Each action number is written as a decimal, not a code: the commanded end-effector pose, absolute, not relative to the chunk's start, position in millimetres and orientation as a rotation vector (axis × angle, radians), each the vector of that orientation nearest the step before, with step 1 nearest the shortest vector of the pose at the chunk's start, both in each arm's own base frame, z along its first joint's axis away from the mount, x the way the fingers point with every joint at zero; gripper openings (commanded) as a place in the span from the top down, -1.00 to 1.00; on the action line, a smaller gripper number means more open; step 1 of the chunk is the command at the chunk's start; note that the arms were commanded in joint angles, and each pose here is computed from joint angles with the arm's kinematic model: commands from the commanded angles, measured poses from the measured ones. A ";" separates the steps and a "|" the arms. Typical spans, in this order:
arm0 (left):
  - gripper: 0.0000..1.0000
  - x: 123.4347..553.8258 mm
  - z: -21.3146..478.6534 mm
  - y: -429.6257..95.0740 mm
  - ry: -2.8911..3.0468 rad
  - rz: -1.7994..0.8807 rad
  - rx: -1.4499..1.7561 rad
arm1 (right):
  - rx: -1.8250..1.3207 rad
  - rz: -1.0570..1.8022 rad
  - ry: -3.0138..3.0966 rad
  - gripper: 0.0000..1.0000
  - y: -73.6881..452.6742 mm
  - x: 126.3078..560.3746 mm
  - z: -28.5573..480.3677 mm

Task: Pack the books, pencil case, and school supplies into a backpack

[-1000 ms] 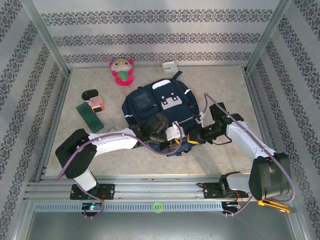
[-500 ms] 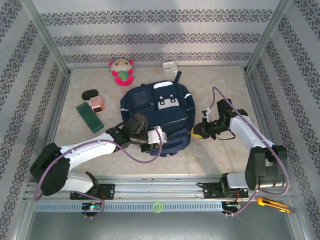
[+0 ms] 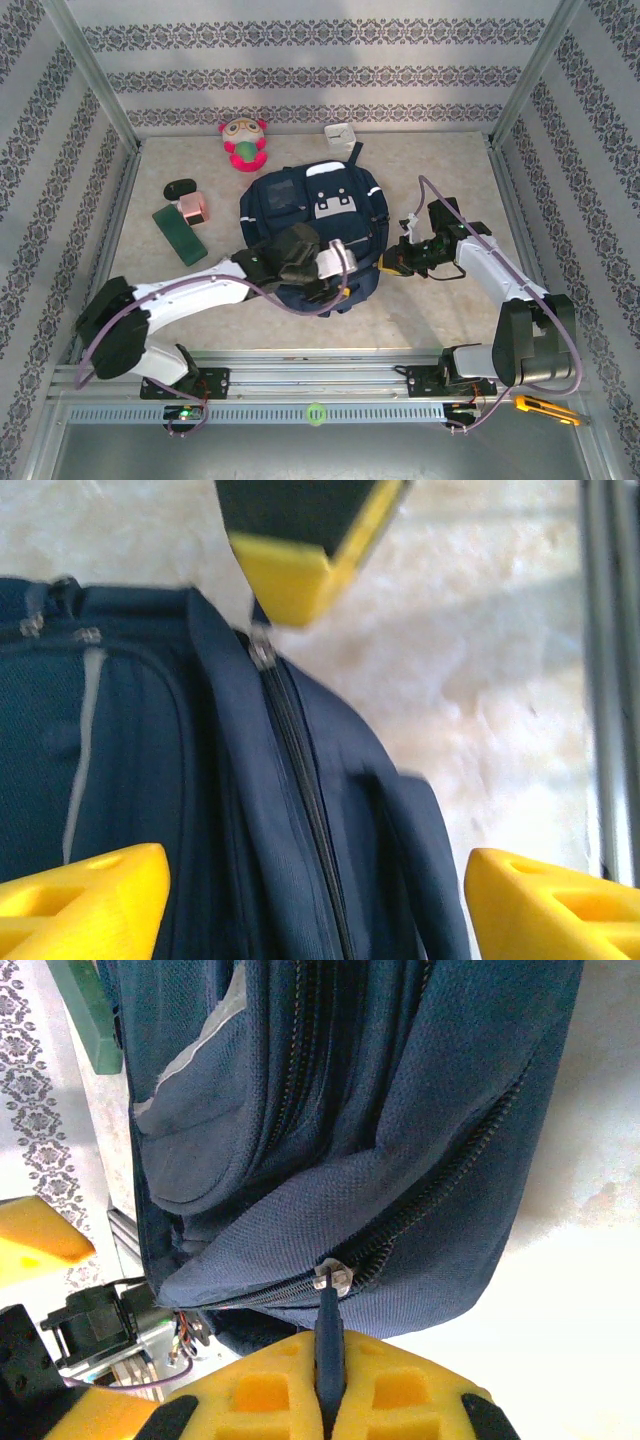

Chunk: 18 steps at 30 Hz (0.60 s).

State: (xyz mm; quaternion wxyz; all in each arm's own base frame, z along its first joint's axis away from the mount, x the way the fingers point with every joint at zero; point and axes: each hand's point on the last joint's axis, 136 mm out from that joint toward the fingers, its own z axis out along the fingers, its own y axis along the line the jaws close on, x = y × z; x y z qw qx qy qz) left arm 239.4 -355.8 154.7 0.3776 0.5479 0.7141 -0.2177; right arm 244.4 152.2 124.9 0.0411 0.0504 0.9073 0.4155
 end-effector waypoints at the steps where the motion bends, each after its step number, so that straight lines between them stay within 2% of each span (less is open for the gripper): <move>1: -0.61 270.3 155.6 -374.6 1.892 -0.504 1.186 | 0.088 1.295 2.717 1.00 159.2 249.3 138.1; 4: -0.61 279.7 140.3 -385.2 1.943 -0.499 1.171 | 0.079 1.298 2.711 1.00 160.3 249.4 140.6; 5: -0.54 279.9 133.8 -386.6 1.958 -0.497 1.183 | 0.077 1.298 2.709 1.00 160.1 249.5 141.2; 7: -0.23 279.3 121.1 -384.9 1.977 -0.475 1.211 | 0.076 1.290 2.706 1.00 159.4 249.8 142.1; 10: 0.14 271.9 114.6 -377.3 1.955 -0.459 1.263 | 0.097 1.258 2.706 1.00 154.9 252.7 140.3; 12: 0.64 261.2 117.8 -373.5 1.910 -0.485 1.313 | 0.133 1.231 2.710 1.00 149.0 254.7 135.9; 13: 0.81 254.6 119.6 -371.0 1.885 -0.510 1.342 | 0.160 1.216 2.703 1.00 144.7 257.1 133.6; 15: 0.99 238.3 123.1 -366.3 1.826 -0.578 1.417 | 0.216 1.195 2.674 1.00 136.2 264.5 130.8; 18: 1.00 206.7 128.6 -358.8 1.715 -0.695 1.556 | 0.303 1.169 2.603 1.00 124.0 282.7 130.7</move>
